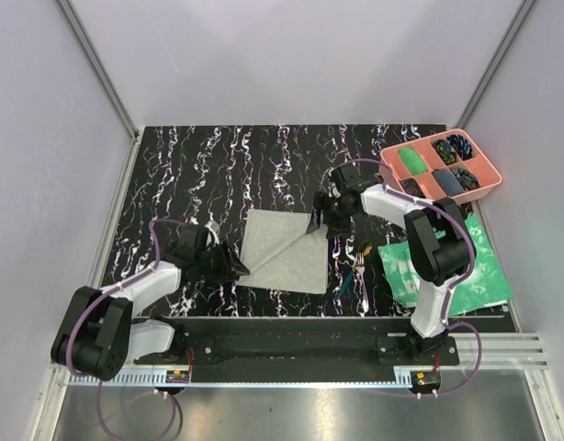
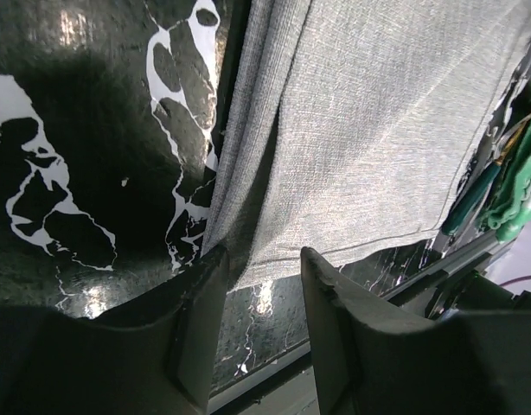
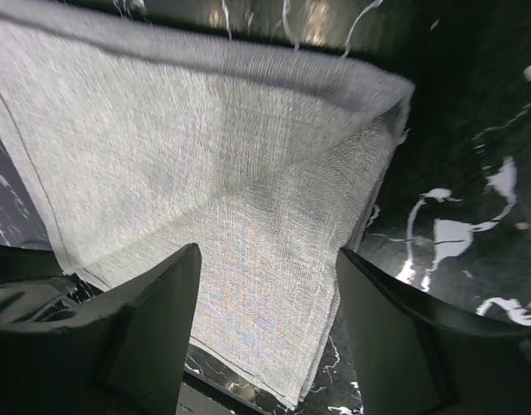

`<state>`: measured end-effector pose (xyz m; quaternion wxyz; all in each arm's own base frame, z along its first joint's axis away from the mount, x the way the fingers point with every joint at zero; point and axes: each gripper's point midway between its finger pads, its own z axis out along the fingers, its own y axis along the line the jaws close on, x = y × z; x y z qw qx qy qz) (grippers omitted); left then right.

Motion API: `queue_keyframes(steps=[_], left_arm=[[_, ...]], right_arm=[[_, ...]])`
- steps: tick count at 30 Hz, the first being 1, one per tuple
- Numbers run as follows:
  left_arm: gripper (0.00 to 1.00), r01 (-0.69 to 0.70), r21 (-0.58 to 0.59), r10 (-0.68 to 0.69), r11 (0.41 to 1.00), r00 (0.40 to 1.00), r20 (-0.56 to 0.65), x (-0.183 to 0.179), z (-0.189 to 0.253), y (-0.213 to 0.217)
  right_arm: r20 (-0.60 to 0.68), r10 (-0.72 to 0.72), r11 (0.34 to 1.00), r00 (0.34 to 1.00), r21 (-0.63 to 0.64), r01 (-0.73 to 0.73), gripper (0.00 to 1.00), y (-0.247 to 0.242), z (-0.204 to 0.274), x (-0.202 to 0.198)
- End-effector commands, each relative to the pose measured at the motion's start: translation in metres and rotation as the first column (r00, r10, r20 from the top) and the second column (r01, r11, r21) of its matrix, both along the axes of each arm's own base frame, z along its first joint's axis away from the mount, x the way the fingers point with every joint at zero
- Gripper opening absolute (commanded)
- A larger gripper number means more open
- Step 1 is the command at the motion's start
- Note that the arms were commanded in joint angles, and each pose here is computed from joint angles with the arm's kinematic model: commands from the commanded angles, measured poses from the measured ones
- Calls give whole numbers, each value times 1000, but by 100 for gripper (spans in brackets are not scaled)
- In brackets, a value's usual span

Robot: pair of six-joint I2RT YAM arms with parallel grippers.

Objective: Fold the napkin into a case and place the utensils inside
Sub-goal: Pick up the upper triangle-folded napkin from the center of the board.

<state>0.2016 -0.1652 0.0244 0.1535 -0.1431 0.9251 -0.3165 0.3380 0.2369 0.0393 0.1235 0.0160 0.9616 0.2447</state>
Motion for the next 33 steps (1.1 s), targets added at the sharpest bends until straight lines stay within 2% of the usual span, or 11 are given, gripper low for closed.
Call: queue_keyframes(steps=[1, 10, 11, 13, 14, 15, 17, 20, 25, 30, 33], left_arm=[[45, -37, -24, 37, 999, 999, 11, -14, -11, 2], [51, -29, -173, 41, 985, 997, 65, -31, 19, -26], [57, -43, -159, 53, 986, 997, 56, -32, 21, -23], [64, -74, -128, 95, 989, 983, 160, -13, 49, -16], [69, -82, -54, 89, 995, 986, 144, -18, 46, -4], [72, -119, -42, 125, 992, 972, 200, -2, 70, 2], [75, -198, 53, 186, 979, 965, 185, 5, 72, 26], [75, -295, 67, 278, 953, 942, 187, 29, 88, 50], [70, -377, 39, 370, 926, 921, 120, 60, 95, 73], [65, -483, -10, 482, 876, 872, 85, 78, 108, 108], [64, -496, -53, 499, 866, 864, 63, 79, 112, 116]], right_arm=[[61, 9, 1000, 998, 28, -11, 69, 16, -2, 7], [152, 52, 998, 987, 15, -55, 68, 37, -14, 63], [159, 57, 998, 986, -8, -57, 70, 37, -5, 69], [180, 54, 995, 982, -96, -37, 80, 23, 0, 77], [150, 52, 988, 987, -154, -28, 82, 13, 4, 72], [169, 44, 974, 985, -227, -5, 87, 0, 11, 74], [171, 65, 945, 983, -327, -5, 91, -7, 20, 59], [251, 91, 902, 964, -431, 27, 100, -11, 49, 43], [282, 239, 915, 929, -387, -117, 100, 67, 80, -19], [303, 371, 899, 878, -354, -258, 71, 144, 81, -71], [284, 463, 858, 840, -382, -344, 61, 174, 63, -97]])
